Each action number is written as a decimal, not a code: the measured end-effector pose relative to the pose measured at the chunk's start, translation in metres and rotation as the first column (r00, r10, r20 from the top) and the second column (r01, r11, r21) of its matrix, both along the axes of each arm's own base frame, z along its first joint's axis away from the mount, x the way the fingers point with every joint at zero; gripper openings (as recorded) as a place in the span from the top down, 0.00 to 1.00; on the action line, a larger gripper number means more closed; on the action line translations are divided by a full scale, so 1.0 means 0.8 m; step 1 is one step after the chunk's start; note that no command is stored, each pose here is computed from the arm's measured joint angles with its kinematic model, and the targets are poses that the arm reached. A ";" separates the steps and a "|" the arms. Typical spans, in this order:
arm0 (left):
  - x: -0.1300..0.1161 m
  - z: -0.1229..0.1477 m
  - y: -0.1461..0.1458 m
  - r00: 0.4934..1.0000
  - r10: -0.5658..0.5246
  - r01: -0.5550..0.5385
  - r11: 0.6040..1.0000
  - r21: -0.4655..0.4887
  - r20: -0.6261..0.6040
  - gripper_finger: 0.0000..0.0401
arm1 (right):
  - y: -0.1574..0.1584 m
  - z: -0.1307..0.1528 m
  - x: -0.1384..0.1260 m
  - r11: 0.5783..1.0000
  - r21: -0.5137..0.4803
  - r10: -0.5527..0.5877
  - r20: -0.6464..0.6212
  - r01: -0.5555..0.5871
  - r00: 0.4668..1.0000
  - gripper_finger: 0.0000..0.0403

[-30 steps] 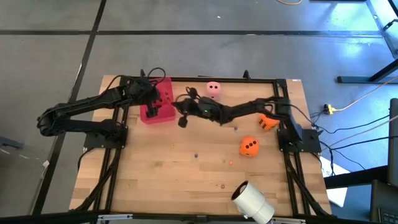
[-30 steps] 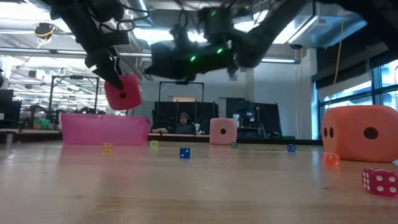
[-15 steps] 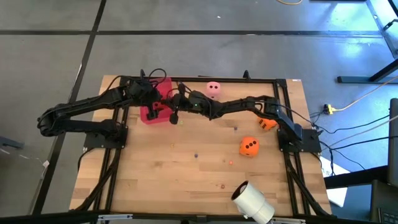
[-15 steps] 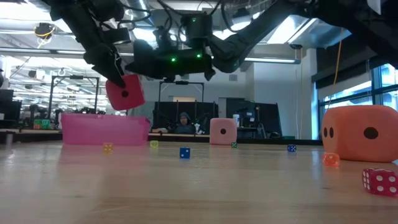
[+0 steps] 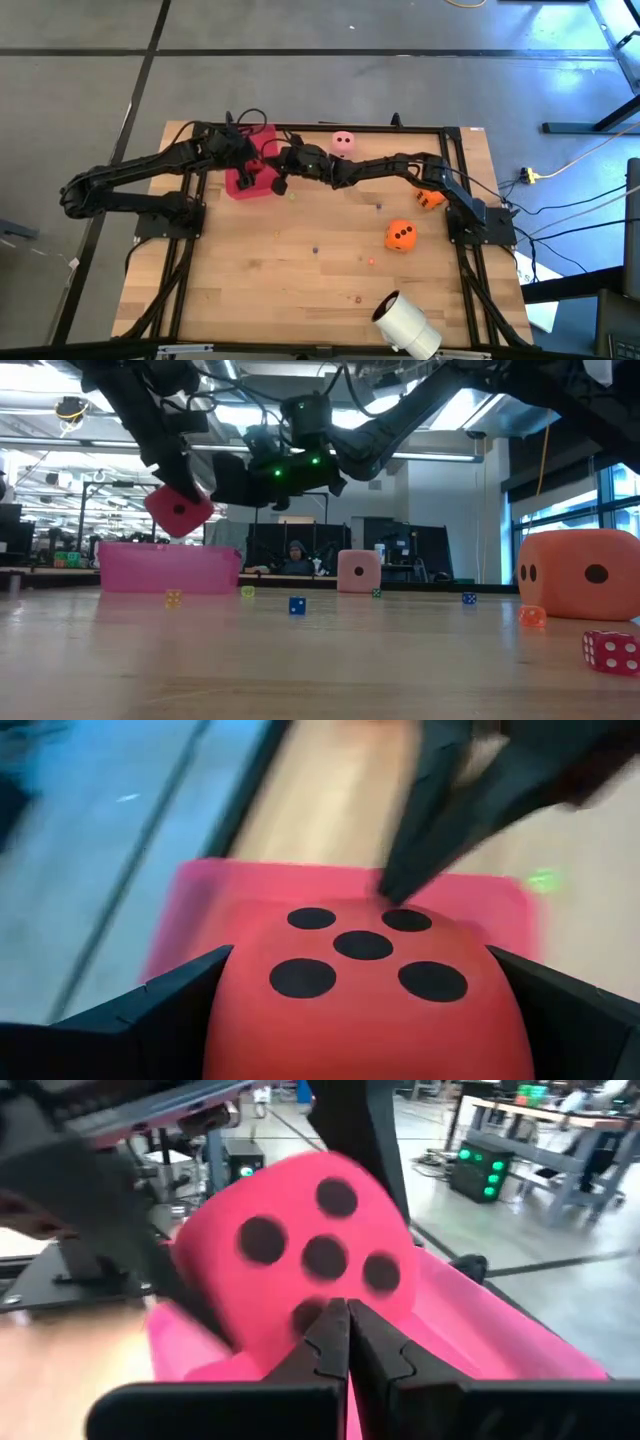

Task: Pick & Place Dice
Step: Put the big red dice into the bin, then put the big light pink dice into the red bin

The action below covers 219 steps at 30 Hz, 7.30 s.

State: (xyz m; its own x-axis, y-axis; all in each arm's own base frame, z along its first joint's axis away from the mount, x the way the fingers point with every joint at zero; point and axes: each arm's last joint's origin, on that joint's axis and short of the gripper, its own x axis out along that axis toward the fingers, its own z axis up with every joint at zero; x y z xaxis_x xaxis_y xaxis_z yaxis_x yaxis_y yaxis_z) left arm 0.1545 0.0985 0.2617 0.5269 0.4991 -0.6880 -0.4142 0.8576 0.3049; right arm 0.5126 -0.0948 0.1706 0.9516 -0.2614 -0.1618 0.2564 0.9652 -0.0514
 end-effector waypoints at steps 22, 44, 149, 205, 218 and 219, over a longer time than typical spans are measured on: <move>0.000 0.004 0.004 0.998 0.039 -0.034 0.992 0.119 -0.041 0.00 | -0.009 -0.004 -0.003 0.999 0.022 0.044 -0.037 -0.043 0.998 1.00; 0.013 0.000 -0.027 0.998 -0.057 0.057 0.998 0.018 -0.008 0.00 | 0.068 0.197 -0.159 0.908 -0.391 -0.363 -0.560 0.148 0.745 1.00; 0.028 -0.094 0.023 0.936 0.297 -0.137 0.803 0.580 -0.190 0.00 | 0.106 0.155 -0.301 0.920 -0.171 -0.388 -0.533 0.353 0.752 0.98; 0.044 -0.046 -0.029 0.901 -0.225 0.106 0.944 0.313 0.371 0.00 | 0.082 0.071 -0.253 0.965 -0.154 -0.253 -0.760 0.212 0.599 0.26; 0.056 -0.047 -0.063 0.728 -0.503 0.477 0.860 0.183 0.466 0.00 | 0.073 0.071 -0.268 0.919 -0.245 -0.374 -0.789 0.308 0.488 0.06; 0.056 -0.047 -0.064 0.726 -0.508 0.480 0.857 0.188 0.464 0.00 | 0.073 0.075 -0.270 0.924 -0.223 -0.354 -0.806 0.312 0.474 0.06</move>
